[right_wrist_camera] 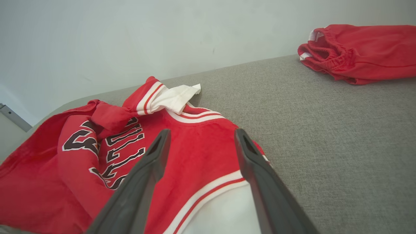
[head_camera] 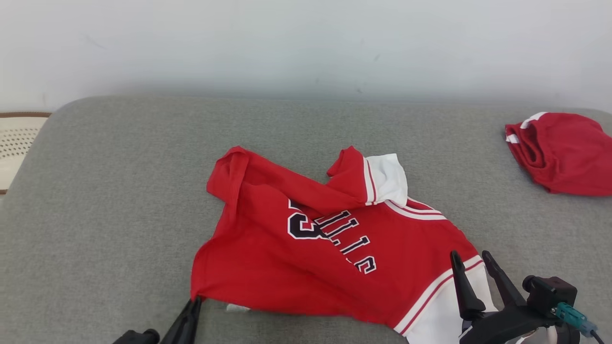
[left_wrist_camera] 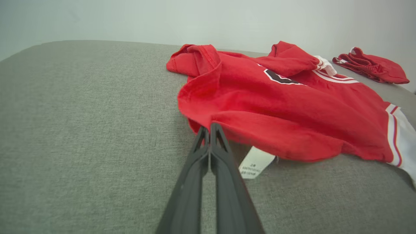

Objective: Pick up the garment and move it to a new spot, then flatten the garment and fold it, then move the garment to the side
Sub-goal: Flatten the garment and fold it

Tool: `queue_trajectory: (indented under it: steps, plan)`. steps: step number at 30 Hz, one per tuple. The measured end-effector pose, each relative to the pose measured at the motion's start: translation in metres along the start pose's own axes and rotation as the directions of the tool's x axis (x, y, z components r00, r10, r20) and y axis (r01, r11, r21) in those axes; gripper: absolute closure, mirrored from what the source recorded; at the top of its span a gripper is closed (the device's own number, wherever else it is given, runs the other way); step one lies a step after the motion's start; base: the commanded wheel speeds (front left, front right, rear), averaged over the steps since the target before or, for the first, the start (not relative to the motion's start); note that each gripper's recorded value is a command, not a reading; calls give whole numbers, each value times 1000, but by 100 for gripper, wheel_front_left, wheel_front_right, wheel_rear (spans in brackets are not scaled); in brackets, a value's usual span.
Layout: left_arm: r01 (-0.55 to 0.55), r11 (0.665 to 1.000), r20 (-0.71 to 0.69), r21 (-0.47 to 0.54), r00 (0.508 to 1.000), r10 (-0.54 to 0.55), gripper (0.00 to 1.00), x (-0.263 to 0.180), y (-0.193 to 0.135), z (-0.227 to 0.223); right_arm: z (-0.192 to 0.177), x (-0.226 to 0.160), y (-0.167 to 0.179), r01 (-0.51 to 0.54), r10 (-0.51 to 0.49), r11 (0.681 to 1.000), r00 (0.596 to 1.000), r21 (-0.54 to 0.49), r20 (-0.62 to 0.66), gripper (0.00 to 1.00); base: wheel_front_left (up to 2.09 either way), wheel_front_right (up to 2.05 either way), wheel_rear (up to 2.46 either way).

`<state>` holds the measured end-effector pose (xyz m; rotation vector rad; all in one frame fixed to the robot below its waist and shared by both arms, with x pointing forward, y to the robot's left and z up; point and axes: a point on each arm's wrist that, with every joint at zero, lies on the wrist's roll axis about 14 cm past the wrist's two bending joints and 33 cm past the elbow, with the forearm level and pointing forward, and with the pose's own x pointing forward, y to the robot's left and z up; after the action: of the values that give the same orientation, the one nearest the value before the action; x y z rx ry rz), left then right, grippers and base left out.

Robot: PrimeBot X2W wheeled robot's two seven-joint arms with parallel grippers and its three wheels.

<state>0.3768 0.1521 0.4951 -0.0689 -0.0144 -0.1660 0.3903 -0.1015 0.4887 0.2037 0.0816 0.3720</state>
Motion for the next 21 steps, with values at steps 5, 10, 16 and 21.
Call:
queue_trajectory:
  steps: [5, 10, 16, 21]
  plan:
    - [-38, 999, -32, 14, 999, 39, 100, -11, 16, -1, -3, 5, 7, -26, 26, 1000, 1000, 2, -13, 0, 0, 0, 0]
    - [-33, 999, -98, 5, 995, 33, 100, -19, 15, -21, -3, 4, 11, -34, 34, 999, 999, 3, -16, 0, 0, 0, 0]
    - [-53, 998, -116, -21, 992, 51, 0, -22, 17, -32, 2, 0, 6, -20, 20, 1000, 1000, -4, 0, 0, 0, 0, 0]
    - [-97, 995, -70, -36, 993, 95, 0, -25, 23, -25, 9, -3, 2, -10, 10, 1000, 1000, -16, 22, 0, 0, 0, 0]
